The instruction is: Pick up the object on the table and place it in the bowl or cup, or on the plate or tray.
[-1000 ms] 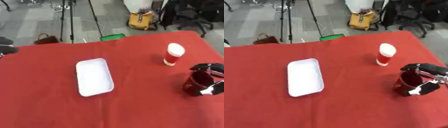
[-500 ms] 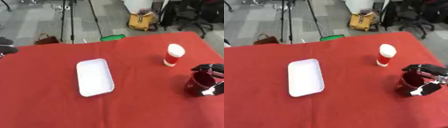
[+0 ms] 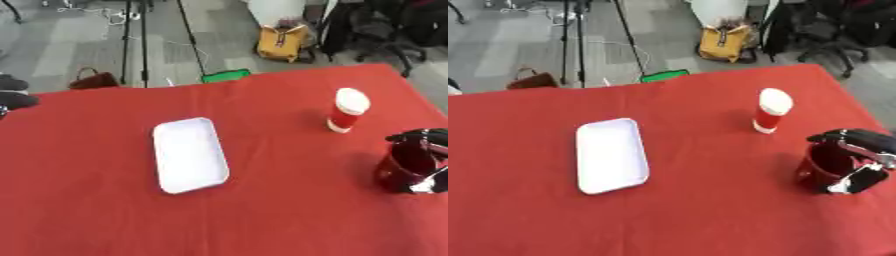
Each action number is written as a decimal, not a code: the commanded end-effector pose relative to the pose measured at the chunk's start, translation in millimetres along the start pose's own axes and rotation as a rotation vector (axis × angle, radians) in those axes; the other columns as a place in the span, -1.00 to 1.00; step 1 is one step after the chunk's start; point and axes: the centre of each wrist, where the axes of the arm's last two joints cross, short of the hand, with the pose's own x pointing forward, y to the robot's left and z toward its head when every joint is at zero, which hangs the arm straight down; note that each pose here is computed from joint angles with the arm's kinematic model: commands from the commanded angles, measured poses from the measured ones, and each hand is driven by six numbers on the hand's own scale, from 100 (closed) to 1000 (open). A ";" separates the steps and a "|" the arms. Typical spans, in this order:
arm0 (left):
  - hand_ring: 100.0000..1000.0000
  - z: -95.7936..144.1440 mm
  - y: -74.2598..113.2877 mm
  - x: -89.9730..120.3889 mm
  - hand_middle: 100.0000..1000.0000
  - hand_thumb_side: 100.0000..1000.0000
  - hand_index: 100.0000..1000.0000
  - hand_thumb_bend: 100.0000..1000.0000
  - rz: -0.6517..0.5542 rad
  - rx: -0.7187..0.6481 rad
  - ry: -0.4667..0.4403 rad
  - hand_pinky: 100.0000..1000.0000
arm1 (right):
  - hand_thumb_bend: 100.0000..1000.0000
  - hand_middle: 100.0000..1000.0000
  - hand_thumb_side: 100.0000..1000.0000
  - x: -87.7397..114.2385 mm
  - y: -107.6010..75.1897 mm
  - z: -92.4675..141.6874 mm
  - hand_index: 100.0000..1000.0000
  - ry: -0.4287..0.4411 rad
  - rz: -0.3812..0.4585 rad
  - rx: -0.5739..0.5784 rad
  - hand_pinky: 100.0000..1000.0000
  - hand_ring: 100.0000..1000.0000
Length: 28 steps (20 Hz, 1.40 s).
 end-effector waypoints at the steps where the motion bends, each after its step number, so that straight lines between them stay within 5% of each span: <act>1: 0.23 -3.9 5.4 7.3 0.29 0.30 0.52 0.90 -0.024 -0.015 -0.027 0.44 | -0.68 0.49 -1.00 -5.3 -1.9 7.3 0.66 -0.123 0.074 0.152 -0.82 -0.12; 16: 0.23 -3.7 5.2 7.3 0.29 0.31 0.52 0.90 -0.020 -0.012 -0.026 0.44 | -0.85 0.36 -1.00 12.2 -25.8 -13.3 0.58 -0.236 0.017 -0.027 -1.00 -0.24; 28: 0.23 -3.3 3.8 7.0 0.29 0.31 0.53 0.90 -0.013 -0.019 -0.023 0.44 | -0.87 0.34 -1.00 45.6 -93.0 -41.0 0.57 -0.423 0.058 -0.162 -1.00 -0.26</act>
